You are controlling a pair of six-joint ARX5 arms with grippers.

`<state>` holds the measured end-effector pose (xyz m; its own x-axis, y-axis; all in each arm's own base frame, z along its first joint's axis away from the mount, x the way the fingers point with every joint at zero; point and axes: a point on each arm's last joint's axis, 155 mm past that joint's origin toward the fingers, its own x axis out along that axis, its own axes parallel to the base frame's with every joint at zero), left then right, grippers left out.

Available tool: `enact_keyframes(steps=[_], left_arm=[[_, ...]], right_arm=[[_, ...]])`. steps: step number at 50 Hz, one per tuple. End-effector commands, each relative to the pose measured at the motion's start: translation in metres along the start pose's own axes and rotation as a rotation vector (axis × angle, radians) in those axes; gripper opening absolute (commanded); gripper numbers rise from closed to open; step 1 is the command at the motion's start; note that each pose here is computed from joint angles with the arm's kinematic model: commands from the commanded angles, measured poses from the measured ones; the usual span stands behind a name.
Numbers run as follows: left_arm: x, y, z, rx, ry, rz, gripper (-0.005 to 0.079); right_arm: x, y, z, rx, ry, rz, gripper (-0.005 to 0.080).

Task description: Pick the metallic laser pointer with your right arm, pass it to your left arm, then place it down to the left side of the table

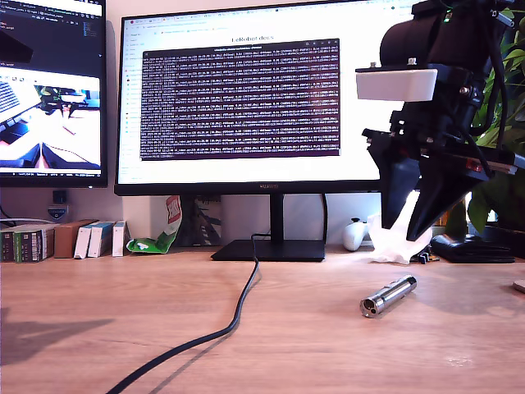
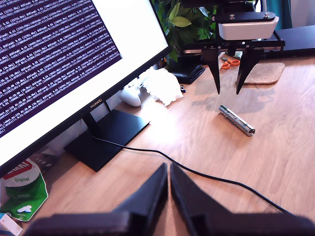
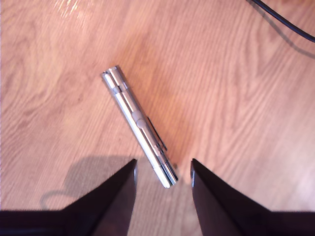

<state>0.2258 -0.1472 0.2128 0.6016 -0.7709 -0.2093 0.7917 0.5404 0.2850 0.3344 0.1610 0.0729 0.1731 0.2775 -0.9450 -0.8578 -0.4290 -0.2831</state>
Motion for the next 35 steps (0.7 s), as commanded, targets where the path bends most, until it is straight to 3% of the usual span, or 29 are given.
enact_keyframes(steps=[1,13,35], left_arm=[[0.000,-0.001,0.003,0.014,-0.007,-0.003,-0.0020],[0.000,-0.001,0.002,0.008,-0.005,-0.004,-0.0019],[0.000,-0.004,-0.003,-0.013,0.012,-0.014,-0.0019]], right_arm=[[0.017,0.009,0.001,-0.018,-0.016,0.054,0.0317],[0.036,0.015,0.001,-0.073,-0.026,0.101,0.0355],[0.051,0.015,-0.005,-0.106,-0.029,0.115,0.0351]])
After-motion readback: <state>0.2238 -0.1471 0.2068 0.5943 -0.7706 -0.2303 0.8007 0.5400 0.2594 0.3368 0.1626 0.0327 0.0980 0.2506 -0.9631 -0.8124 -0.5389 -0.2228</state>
